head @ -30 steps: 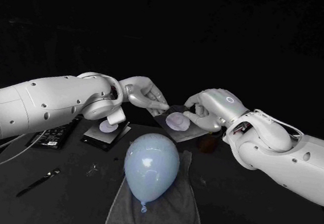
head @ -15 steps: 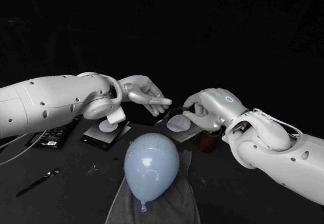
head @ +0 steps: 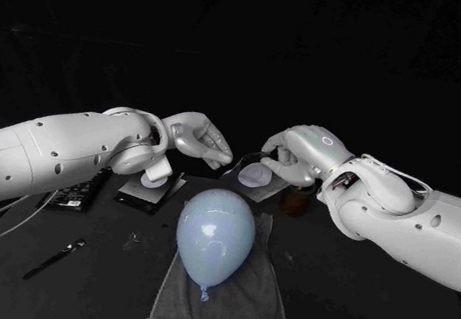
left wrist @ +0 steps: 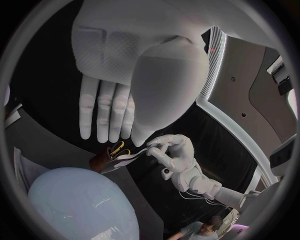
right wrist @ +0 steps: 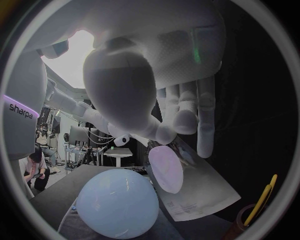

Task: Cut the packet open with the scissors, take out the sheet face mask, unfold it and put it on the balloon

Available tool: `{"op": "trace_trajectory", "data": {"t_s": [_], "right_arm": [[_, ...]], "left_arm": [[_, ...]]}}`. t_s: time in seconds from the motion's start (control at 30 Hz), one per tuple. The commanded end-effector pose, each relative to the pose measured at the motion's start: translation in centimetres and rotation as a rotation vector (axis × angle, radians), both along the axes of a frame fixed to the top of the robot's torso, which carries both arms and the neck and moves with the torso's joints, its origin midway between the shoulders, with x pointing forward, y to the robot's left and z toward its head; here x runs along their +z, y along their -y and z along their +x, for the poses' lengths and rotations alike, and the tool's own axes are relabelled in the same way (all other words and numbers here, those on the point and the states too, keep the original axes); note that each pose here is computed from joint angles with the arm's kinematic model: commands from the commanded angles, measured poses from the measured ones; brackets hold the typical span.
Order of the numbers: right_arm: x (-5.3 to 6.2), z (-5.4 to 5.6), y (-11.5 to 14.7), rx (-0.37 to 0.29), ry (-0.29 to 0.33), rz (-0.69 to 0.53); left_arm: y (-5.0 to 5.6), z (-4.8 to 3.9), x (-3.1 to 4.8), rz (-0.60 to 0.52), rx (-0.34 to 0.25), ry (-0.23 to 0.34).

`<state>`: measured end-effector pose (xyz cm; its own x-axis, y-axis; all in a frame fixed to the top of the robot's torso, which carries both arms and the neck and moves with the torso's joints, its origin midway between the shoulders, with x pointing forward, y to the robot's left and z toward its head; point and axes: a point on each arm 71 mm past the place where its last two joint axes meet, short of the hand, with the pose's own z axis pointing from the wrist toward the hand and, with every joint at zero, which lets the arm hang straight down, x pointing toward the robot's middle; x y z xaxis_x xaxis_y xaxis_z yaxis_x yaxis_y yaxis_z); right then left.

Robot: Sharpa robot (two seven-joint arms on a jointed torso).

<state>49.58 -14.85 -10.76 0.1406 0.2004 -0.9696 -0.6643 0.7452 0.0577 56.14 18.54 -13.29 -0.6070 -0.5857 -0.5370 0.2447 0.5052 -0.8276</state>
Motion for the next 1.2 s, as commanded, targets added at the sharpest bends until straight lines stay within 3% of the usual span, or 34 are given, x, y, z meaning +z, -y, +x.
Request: {"op": "trace_trajectory", "data": {"t_s": [0.03,0.6,1.2], "right_arm": [[0.1,0.0,0.1,0.000,0.002,-0.001],[0.1,0.0,0.1,-0.003,-0.004,-0.002],[0.1,-0.2,-0.1,0.005,-0.006,0.002]], "left_arm": [[-0.2,-0.15,-0.22,-0.003,-0.013,0.022],[-0.5,-0.68,-1.32,0.013,-0.048,0.011],[0.3,-0.76,-1.77,0.032,-0.057,0.039]]}}
